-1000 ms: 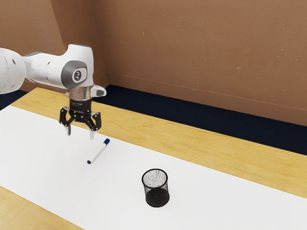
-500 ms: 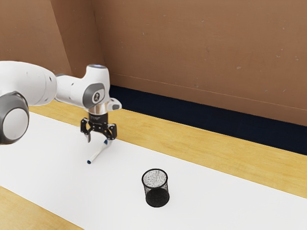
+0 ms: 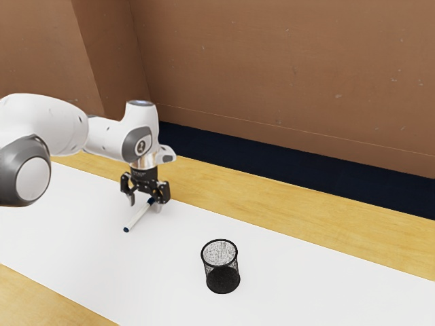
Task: Put the marker into the pen holder.
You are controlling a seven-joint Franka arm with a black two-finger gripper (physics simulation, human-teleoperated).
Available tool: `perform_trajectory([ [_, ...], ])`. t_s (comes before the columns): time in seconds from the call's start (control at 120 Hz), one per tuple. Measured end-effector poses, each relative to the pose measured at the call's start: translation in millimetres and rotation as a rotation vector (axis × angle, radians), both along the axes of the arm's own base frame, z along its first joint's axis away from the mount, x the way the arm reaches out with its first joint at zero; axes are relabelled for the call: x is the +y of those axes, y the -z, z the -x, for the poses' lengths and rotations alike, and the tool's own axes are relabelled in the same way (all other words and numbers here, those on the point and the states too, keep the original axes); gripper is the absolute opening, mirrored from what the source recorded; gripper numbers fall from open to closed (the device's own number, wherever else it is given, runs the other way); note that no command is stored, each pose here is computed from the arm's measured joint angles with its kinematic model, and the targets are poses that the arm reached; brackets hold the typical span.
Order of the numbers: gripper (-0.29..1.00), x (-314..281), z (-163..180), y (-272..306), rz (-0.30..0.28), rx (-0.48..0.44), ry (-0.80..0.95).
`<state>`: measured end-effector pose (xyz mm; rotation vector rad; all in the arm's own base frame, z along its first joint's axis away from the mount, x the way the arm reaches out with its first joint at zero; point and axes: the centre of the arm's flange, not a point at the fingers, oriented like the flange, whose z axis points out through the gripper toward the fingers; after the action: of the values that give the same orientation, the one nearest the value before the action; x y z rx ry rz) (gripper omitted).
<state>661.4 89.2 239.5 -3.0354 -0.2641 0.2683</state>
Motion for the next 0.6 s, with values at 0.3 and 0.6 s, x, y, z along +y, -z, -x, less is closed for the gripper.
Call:
perform_trajectory([
  [0.3,0.69,5.0,-12.2,-2.6,0.005,-0.037,0.026],
  [0.6,0.66,10.2,-11.0,4.2,0.022,-0.033,0.030],
])
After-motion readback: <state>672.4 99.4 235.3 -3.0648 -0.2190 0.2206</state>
